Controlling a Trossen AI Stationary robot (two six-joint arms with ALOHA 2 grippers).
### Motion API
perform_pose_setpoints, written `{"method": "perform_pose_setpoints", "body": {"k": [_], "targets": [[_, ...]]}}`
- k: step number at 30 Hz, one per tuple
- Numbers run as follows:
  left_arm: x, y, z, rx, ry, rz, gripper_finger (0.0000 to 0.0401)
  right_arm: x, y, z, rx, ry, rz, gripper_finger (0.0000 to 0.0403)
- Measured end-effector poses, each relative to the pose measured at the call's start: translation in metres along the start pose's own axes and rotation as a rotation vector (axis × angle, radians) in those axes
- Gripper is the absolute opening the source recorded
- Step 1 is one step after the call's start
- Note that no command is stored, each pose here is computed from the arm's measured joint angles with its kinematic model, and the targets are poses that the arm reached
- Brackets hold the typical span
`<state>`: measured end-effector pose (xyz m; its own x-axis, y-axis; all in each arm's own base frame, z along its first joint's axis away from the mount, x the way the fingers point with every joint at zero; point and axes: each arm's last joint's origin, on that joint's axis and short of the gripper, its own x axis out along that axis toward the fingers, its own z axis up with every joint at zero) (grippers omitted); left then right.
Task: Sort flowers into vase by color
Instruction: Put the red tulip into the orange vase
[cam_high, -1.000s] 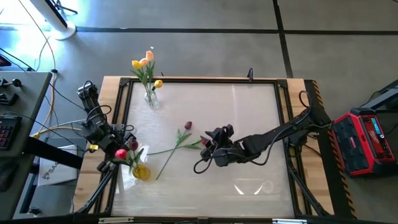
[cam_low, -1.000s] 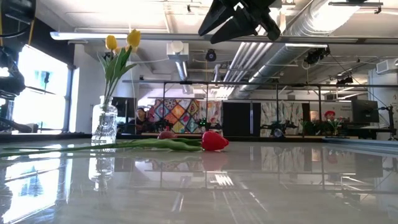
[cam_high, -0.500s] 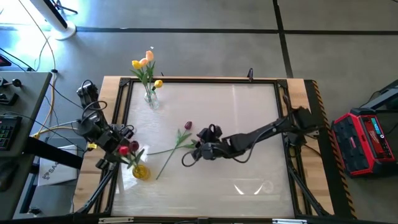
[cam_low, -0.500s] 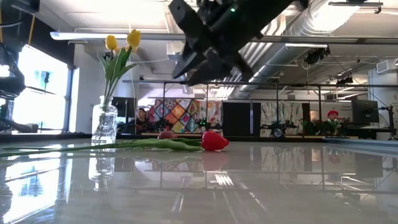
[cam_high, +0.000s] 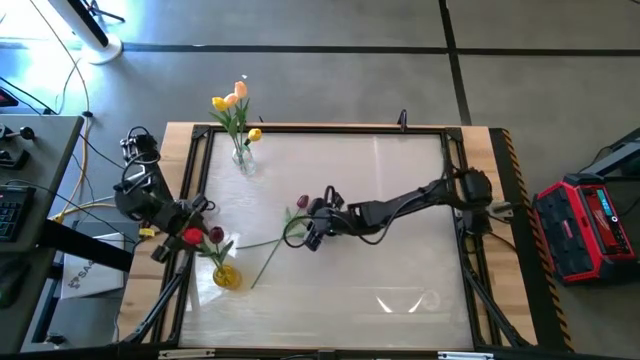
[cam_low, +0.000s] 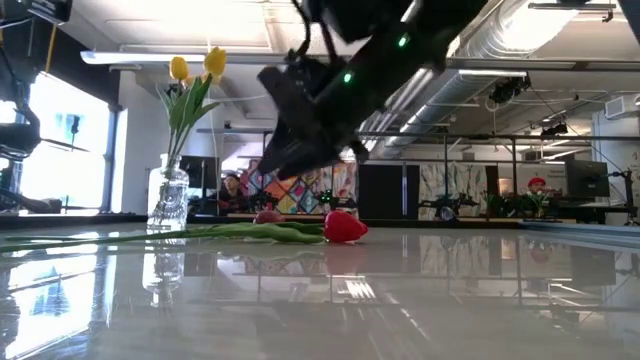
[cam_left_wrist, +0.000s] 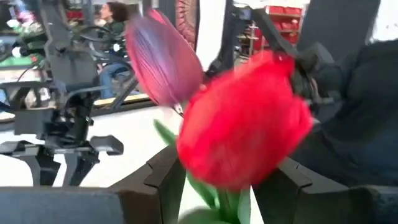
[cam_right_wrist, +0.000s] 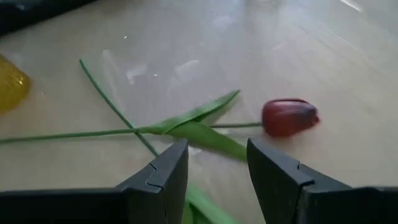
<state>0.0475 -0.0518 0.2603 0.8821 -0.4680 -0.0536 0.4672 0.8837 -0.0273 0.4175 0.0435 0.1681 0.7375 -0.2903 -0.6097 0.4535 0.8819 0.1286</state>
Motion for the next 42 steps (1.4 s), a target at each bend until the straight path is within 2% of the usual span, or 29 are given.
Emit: {"method": "perform_pose_setpoints", "body": {"k": [6, 14, 18, 27, 33, 37, 42], "targets": [[-0.011, 0.008, 0.014, -0.071, 0.028, 0.083, 0.0154, 0.020, -0.005, -0.013, -0.087, 0.070, 0.054, 0.0149], [-0.015, 0.011, 0.017, -0.112, 0.045, 0.107, 0.0154, 0.013, -0.008, -0.026, -0.223, 0.199, -0.014, 0.0107], [-0.015, 0.012, 0.016, -0.092, 0.053, 0.121, 0.0154, 0.014, -0.013, -0.031, -0.262, 0.271, 0.005, 0.0096], [-0.015, 0.013, 0.017, -0.075, 0.038, 0.173, 0.0154, 0.016, -0.019, -0.030, -0.350, 0.294, 0.024, 0.0094], [-0.019, 0.015, 0.028, -0.103, -0.001, 0.183, 0.0154, 0.020, -0.025, -0.032, -0.364, 0.325, 0.032, 0.0091], [-0.025, 0.018, 0.038, -0.116, -0.030, 0.184, 0.0154, 0.020, -0.025, -0.033, -0.371, 0.335, 0.033, 0.0071], [-0.029, 0.020, 0.045, -0.099, -0.048, 0.181, 0.0154, 0.020, -0.024, -0.033, -0.390, 0.344, 0.054, 0.0026]]}}
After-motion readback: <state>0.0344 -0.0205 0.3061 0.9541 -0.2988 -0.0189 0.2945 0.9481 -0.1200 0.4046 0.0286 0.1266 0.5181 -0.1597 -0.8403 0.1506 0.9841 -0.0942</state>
